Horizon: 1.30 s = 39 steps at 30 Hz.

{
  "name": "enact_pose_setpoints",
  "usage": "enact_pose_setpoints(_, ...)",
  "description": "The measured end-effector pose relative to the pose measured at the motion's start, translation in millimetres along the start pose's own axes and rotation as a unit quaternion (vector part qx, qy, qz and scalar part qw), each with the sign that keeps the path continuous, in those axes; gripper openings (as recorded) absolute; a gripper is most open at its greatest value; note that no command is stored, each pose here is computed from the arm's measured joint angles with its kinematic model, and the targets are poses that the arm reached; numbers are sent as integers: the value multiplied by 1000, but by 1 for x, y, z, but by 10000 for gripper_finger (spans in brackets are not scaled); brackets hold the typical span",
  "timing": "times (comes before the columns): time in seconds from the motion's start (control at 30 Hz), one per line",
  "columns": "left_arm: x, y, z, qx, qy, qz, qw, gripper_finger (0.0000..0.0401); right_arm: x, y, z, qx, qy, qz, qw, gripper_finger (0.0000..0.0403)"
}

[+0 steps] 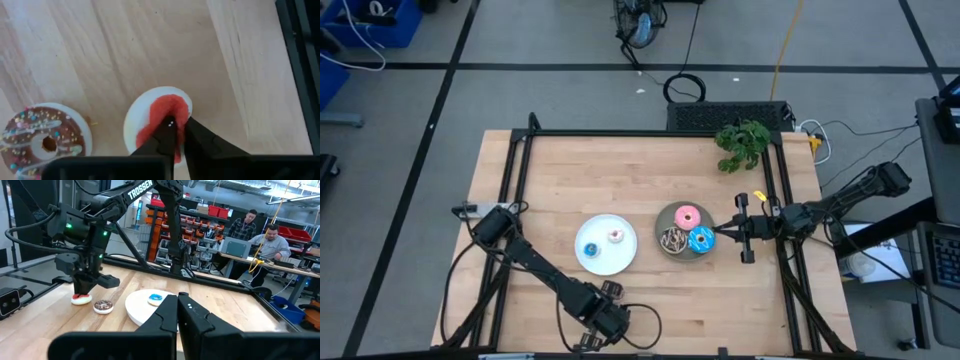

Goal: Pick & Place donuts
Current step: Put the small orange donut on the white plate

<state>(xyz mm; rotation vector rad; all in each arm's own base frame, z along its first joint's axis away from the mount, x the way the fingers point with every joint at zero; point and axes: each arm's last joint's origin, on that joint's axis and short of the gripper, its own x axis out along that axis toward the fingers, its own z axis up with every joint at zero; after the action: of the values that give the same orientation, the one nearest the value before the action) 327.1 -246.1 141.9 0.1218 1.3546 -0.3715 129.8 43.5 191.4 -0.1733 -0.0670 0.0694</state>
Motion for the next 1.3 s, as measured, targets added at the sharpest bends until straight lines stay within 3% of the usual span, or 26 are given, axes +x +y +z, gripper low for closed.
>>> enact_pose_setpoints(0.13,-35,-6,-1,0,-14,17,1000,19,0,0,0,-1,2,0,1000,0)
enact_pose_setpoints(0.27,-90,-15,0,15,-80,22,996,9,0,0,-1,-1,4,0,1000,0)
enact_pose_setpoints(0.5,-185,-2,-30,-9,-162,76,984,30,0,0,-1,-1,4,0,1000,0)
enact_pose_setpoints(0.7,-232,19,-59,-41,-186,139,972,8,0,0,-1,-2,4,-1,1000,0)
enact_pose_setpoints(0.9,-238,30,-65,-51,-177,161,970,30,0,0,-1,-1,4,-1,1000,0)
enact_pose_setpoints(1.03,-235,42,-58,-57,-177,191,964,19,0,0,-1,2,5,-1,1000,0)
enact_pose_setpoints(1.17,-223,60,-45,-72,-174,215,958,7,0,0,-1,5,6,-1,1000,0)
enact_pose_setpoints(1.3,-191,81,-39,-78,-119,228,963,26,0,0,-1,9,7,-1,1000,0)
